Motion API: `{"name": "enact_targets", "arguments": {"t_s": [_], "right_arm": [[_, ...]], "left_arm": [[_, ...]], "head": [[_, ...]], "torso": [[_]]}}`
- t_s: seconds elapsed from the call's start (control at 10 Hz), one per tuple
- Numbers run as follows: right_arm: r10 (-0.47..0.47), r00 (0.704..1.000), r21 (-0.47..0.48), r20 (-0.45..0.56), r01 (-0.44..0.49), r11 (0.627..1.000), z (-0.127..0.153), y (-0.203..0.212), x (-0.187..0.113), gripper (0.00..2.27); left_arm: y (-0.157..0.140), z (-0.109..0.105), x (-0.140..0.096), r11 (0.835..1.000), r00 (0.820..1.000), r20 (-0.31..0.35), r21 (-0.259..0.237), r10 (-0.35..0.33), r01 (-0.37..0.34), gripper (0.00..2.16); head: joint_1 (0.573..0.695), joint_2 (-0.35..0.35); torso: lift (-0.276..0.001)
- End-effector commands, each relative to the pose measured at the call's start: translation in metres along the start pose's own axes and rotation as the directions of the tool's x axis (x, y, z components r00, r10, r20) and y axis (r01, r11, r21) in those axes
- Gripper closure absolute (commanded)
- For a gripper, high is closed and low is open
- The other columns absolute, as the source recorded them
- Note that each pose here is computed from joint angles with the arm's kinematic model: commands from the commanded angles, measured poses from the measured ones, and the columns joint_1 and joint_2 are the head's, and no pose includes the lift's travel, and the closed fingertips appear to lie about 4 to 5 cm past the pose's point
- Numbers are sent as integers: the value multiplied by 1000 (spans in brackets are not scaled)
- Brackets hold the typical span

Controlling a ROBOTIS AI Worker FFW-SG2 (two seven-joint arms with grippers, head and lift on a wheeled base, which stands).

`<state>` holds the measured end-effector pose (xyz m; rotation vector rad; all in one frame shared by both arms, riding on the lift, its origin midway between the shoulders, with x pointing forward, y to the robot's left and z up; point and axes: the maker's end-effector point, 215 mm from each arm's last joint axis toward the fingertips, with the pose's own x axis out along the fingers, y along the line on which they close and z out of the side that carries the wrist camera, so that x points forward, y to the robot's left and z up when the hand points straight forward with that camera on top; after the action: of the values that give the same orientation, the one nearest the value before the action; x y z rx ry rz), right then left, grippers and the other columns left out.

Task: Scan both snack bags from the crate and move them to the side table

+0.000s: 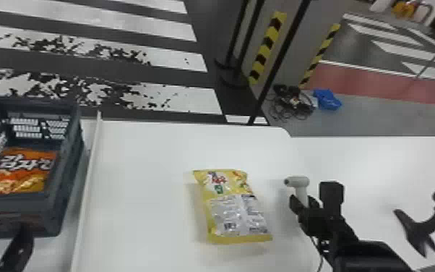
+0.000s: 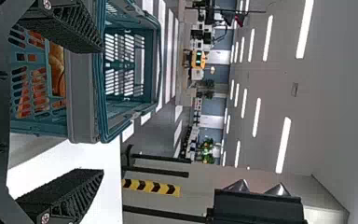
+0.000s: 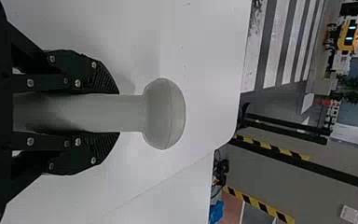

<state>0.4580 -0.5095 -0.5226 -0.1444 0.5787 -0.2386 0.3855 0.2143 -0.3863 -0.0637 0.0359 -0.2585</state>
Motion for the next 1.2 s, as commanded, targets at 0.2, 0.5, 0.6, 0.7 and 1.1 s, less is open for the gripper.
{"name": "enact_targets", "arguments": {"t_s": [0.2,0.5,0.6,0.7,1.1], "right_arm": [[0,1000,0,6,0,1000,-3,0,0,971],[1,1000,0,-2,-1,1000,-7,0,0,866],[2,1000,0,-6,-2,1000,-10,1,0,529],[2,1000,0,-8,-2,1000,-11,1,0,485],[-39,997,19,65,38,999,22,-18,-22,107]], "left_arm": [[-1,1,0,1000,1000,1,2,-4,4,80],[-1,1,1,1000,1000,1,1,-6,6,80],[-1,1,1,1000,1000,1,2,-7,7,80],[0,2,1,1000,1000,4,1,-5,5,80],[0,1,0,1000,1000,3,1,-3,3,80]], "head": [[695,-350],[695,-350],[695,-350],[695,-350],[695,-350]], "torso": [[-99],[-99],[-99],[-99],[-99]]}}
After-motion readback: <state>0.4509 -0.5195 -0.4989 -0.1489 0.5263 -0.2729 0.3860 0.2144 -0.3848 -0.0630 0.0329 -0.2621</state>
